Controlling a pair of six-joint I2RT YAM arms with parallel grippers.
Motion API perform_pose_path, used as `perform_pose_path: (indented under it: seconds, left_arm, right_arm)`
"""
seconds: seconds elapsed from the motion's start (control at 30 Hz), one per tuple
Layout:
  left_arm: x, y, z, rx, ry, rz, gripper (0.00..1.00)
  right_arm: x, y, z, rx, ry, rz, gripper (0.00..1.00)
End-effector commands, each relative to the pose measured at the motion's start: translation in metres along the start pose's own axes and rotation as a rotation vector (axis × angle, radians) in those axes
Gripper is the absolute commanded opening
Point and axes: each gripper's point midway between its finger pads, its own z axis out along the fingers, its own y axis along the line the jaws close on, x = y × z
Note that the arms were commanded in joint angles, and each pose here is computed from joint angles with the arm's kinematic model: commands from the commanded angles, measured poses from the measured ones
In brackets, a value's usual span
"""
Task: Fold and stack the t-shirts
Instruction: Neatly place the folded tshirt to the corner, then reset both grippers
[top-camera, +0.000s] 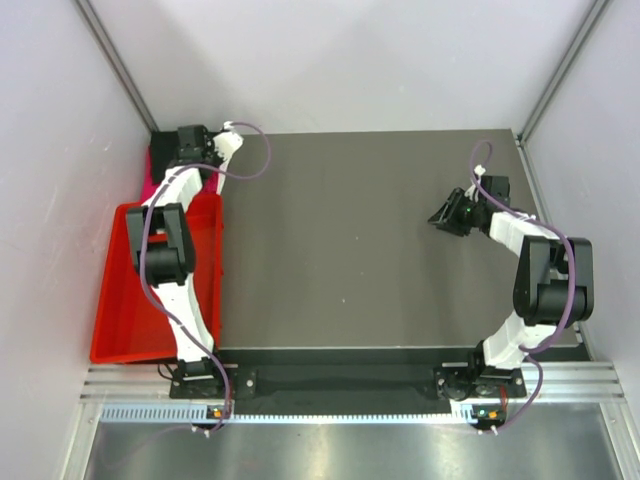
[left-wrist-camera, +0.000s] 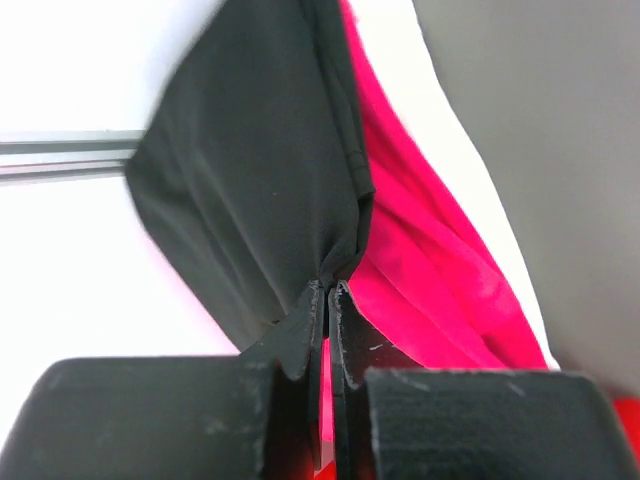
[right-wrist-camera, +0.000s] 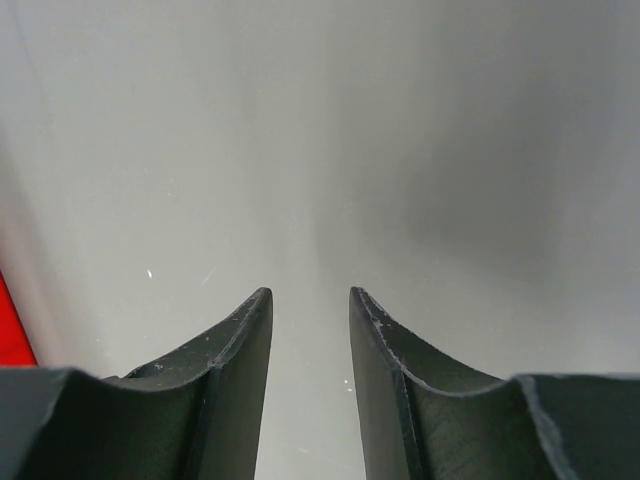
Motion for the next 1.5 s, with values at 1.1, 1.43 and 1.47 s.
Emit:
perform_pose_path:
  seconds: [1.1,1.43,1.47]
  left_arm:
    - [-0.059,-0.054,-0.082,0.423,-0.198,-0.242,0.80]
    - [-0.075,-0.120,-0.171,0.465,-0.127,-0.168,0.87]
    - [-0.058,-0.139,-0.175,0.495,-0.084,-0.180,0.99]
  right_arm:
    - [-0.027,0.008,-0.021,-0.057,-0.092,-0.012,0.41]
    - [-0.023,0.005,-0.054,0.000,-0.177,-0.046,0.53]
    - [-0.016,0.001,-0.056,0.016,-0.176,-0.051,0.54]
